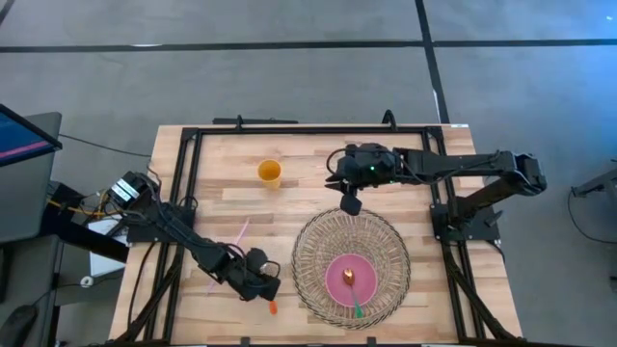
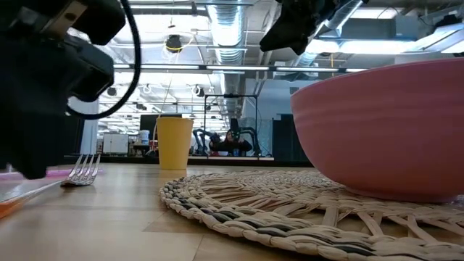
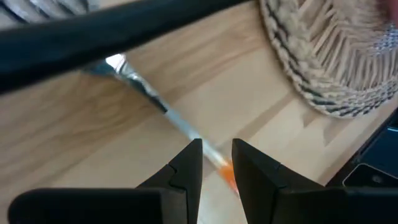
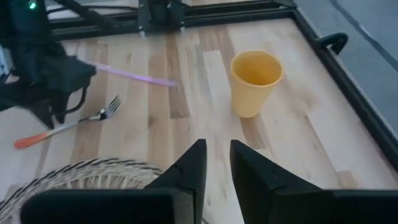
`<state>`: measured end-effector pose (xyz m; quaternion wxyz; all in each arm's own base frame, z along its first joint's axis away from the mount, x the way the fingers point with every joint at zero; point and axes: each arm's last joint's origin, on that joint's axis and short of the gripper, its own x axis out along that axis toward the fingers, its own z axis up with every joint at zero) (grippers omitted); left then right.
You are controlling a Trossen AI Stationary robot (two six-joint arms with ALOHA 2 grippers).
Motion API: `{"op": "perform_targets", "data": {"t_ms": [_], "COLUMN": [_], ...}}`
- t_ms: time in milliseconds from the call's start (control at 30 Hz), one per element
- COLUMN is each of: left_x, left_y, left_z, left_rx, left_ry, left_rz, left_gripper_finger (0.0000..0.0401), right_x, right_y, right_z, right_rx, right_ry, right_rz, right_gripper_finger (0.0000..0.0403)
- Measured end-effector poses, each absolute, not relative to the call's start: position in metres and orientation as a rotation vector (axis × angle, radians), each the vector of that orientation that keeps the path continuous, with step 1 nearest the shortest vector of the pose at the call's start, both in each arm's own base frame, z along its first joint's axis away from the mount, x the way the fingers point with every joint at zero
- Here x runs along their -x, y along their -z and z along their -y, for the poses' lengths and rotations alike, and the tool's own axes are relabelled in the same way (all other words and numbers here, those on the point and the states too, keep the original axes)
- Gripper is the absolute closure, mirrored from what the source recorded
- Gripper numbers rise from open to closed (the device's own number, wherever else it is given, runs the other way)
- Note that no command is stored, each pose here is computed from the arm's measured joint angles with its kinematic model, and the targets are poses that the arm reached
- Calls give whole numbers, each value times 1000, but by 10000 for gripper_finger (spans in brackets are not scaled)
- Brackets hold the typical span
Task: Pick & Place Utensil
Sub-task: Put the white and orange fork into the pink bowl
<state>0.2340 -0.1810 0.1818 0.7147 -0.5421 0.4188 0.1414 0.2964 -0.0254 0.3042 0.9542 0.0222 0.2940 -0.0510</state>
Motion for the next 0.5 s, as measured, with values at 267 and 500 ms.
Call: {"op": "perform_targets", "data": {"t_ms": [267, 500], "left_x": [-226, -228], "left_y": [-175, -171], "left_z": [179, 179], "left_rx": [1153, 1118], "left_ry": [-418, -434], "left_rz": [-933, -911], "left_gripper_finger": [313, 313], "right_x": [-296, -296], "right_y": [-301, -302], "right_z": [9, 0], "right_rx": [-31, -21], "right_ry": [51, 22], "right_rz": [-625, -621], "right_gripper_finger": [337, 337]}}
